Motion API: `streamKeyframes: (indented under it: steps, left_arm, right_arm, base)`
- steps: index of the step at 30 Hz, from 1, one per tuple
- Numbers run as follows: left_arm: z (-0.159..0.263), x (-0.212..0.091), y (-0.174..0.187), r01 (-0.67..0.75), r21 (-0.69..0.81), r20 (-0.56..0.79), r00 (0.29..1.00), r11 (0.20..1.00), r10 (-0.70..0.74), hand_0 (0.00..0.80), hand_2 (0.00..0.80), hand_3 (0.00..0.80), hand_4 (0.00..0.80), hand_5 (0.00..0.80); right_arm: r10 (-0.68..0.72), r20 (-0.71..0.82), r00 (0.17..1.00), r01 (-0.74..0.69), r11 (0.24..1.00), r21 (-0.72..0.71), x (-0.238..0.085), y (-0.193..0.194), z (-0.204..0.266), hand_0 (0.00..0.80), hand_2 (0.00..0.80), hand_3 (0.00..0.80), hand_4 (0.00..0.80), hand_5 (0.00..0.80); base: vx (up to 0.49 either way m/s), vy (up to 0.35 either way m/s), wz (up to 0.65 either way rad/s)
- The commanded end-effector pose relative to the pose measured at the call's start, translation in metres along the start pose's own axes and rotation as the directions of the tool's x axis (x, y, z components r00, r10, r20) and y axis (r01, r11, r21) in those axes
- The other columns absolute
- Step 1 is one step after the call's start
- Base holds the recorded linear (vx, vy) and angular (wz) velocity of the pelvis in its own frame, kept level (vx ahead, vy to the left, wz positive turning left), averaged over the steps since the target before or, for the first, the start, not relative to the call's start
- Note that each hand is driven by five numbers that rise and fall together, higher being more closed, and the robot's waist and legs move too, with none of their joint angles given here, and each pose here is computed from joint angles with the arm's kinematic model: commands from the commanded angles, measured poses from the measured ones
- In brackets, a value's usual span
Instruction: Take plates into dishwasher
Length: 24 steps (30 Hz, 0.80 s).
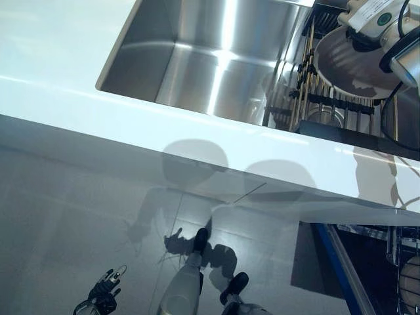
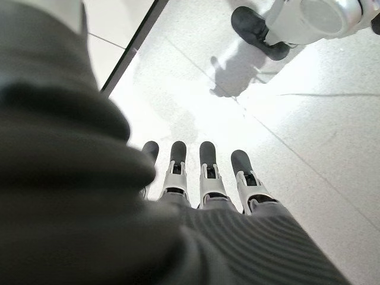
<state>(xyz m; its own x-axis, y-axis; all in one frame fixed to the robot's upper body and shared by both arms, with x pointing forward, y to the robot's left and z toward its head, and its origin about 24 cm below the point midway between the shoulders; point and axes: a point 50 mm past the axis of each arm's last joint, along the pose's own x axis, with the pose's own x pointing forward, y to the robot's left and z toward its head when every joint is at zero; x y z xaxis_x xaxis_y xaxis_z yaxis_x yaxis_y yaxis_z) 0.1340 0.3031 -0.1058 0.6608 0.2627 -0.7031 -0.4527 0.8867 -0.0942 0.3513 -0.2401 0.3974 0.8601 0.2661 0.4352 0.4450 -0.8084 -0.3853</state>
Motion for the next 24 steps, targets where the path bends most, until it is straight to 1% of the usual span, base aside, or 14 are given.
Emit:
streamKeyframes:
  steps: [1, 5, 8, 13, 21, 24]
  left_arm:
    - [-0.021, -0.015, 0.017, -0.012, 0.048, -0.046, 0.999, 0.999, 0.014, 0.000, 0.000, 0.000, 0.000, 0.000]
    - [-0.025, -0.017, 0.020, -0.018, 0.064, -0.057, 0.998, 0.998, 0.022, 0.000, 0.000, 0.000, 0.000, 0.000]
    - [-0.031, -0.019, 0.022, -0.029, 0.078, -0.077, 0.996, 0.997, 0.035, 0.000, 0.000, 0.000, 0.000, 0.000]
    - [-0.037, -0.021, 0.026, -0.034, 0.105, -0.114, 0.992, 0.994, 0.046, 0.000, 0.000, 0.000, 0.000, 0.000]
    - [-0.047, -0.023, 0.028, -0.042, 0.134, -0.158, 0.985, 0.990, 0.063, 0.000, 0.000, 0.000, 0.000, 0.000]
    - [-0.050, -0.023, 0.025, -0.032, 0.150, -0.175, 0.983, 0.988, 0.059, 0.000, 0.000, 0.000, 0.000, 0.000]
  right_arm:
    - [-0.071, -0.114, 0.991, 0.066, 0.997, -0.045, -0.001, -0.015, -0.032, 0.800, 0.800, 0.800, 0.800, 0.800]
    - [-0.068, -0.163, 0.984, 0.066, 0.998, -0.021, -0.010, -0.009, -0.044, 0.800, 0.800, 0.800, 0.800, 0.800]
    - [-0.062, -0.212, 0.975, 0.072, 0.997, 0.041, -0.019, -0.004, -0.054, 0.800, 0.800, 0.800, 0.800, 0.800]
    - [-0.008, -0.255, 0.967, 0.037, 0.994, 0.107, -0.033, 0.007, -0.067, 0.800, 0.800, 0.800, 0.800, 0.800]
    - [0.073, -0.295, 0.953, -0.013, 0.979, 0.201, -0.053, 0.028, -0.074, 0.800, 0.800, 0.800, 0.800, 0.800]
    - [0.106, -0.315, 0.943, -0.013, 0.959, 0.283, -0.060, 0.034, -0.077, 0.800, 0.800, 0.800, 0.800, 0.800]
  base:
    - [0.000, 0.000, 0.00]
    - [0.000, 0.000, 0.00]
    - [0.000, 0.000, 0.00]
    - [0.026, 0.000, -0.10]
    - [-0.006, 0.001, -0.25]
    - [0.000, 0.010, -0.29]
